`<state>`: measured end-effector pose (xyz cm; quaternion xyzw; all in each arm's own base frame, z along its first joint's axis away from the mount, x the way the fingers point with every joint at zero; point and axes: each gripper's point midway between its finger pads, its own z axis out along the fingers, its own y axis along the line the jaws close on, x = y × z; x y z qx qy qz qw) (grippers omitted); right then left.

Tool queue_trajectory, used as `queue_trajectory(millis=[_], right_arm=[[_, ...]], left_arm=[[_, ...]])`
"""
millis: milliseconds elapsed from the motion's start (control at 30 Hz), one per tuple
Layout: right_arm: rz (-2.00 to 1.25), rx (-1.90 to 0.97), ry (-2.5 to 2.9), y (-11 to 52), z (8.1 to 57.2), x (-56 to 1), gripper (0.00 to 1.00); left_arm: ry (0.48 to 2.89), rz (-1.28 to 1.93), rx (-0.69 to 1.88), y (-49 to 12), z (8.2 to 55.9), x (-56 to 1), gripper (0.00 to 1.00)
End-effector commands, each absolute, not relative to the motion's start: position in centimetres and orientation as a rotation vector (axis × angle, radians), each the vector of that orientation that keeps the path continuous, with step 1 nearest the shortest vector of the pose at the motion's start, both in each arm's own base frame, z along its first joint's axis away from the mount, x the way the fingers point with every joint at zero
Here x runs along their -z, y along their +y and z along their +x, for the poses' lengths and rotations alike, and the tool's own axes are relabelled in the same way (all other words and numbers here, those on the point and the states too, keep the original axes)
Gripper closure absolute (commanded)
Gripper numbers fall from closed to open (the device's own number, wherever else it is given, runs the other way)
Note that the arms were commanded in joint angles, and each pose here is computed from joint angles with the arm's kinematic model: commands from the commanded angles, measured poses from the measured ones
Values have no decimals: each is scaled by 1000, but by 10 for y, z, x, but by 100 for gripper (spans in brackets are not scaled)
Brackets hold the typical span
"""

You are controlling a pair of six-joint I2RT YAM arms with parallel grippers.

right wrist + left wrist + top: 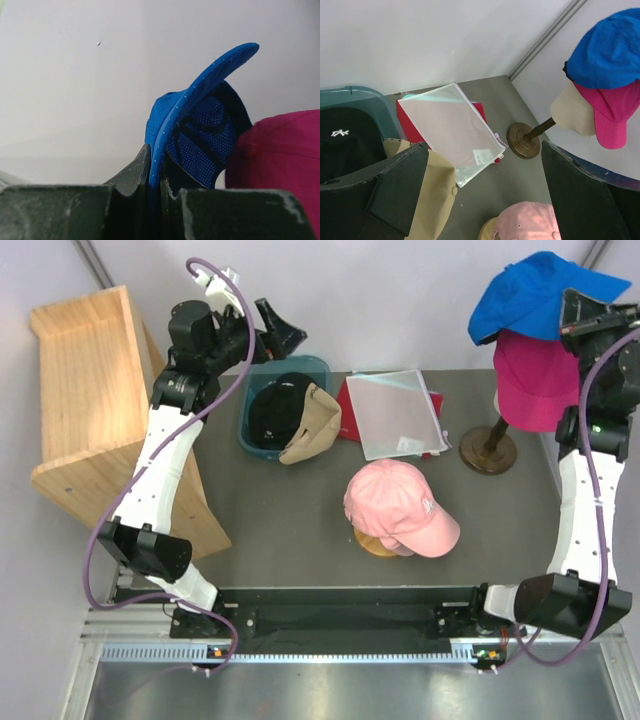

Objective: Stack the hats

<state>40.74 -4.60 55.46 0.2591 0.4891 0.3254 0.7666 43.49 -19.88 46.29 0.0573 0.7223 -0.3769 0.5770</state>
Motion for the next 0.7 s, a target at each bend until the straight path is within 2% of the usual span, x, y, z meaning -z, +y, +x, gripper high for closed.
queue_trajectory(millis=[0,233,467,667], right_arm=[[576,-563,953,-78,369,-571,100],[644,-507,938,-104,349,-554,100],[770,-486,967,-121,348,-521,100],[794,-468,947,-129,351,-515,100]], left_arm=[[1671,152,881,-193,426,-470,1],[1673,149,902,-194,427,-469,1],[1678,147,906,-193,425,-466,1],[1683,143,904,-191,426,-464,1]])
